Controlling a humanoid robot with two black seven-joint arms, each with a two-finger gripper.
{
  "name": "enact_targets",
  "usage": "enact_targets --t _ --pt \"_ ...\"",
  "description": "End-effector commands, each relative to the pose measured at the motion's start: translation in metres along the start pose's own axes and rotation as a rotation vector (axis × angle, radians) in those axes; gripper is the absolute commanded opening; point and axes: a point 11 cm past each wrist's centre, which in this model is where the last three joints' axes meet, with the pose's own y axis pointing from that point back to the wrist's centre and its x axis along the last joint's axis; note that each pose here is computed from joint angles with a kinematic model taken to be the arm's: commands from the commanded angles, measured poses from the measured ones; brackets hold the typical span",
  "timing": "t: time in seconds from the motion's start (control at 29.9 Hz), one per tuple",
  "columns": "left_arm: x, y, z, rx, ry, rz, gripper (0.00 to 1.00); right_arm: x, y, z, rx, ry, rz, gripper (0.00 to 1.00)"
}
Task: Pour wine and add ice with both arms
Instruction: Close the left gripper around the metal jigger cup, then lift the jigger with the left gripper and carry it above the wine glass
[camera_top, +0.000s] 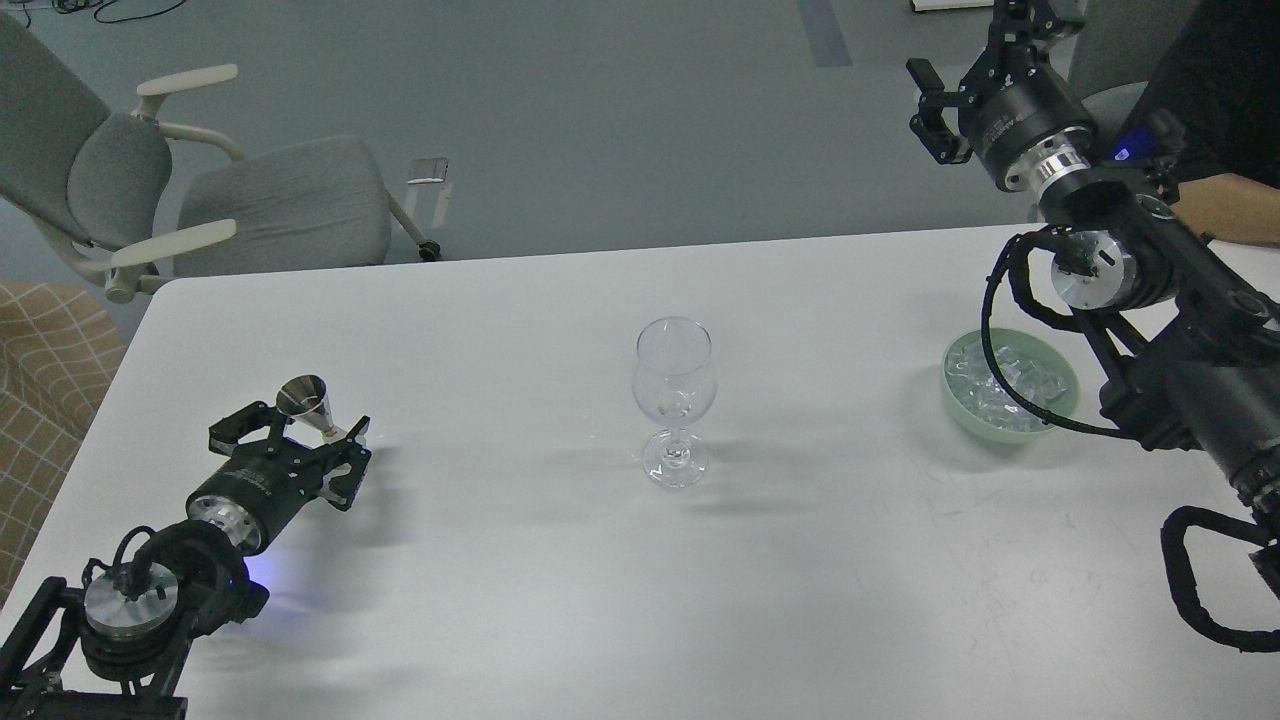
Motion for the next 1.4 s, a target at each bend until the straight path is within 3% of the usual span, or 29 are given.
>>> enact_targets --t 0.0,0.6,0.74,0.8,1.07,1.37 --pt "0.001 -0.003 0.003 -0.004 0.002 0.004 0.59 0.000 0.000 0.000 -0.001 0.001 -0.001 1.00" --pt "0.000 -0.008 0.005 -0.003 0.003 0.000 0.26 -0.003 0.000 0.005 -0.017 0.015 -0.013 1.00" --pt "-0.001 -0.008 0.005 0.000 0.003 -0.005 0.05 -0.003 0.000 0.005 -0.017 0.015 -0.013 1.00" --pt "-0.003 -0.009 0.006 -0.001 0.001 -0.011 0.00 -0.004 0.000 0.005 -0.017 0.014 -0.014 1.00" --pt "-0.017 -0.014 0.008 0.025 -0.016 -0.056 0.00 -0.003 0.000 0.005 -0.017 0.016 -0.011 1.00" --pt "-0.077 -0.023 0.009 0.082 -0.076 -0.206 0.00 -0.001 0.001 0.003 -0.016 0.021 -0.008 1.00"
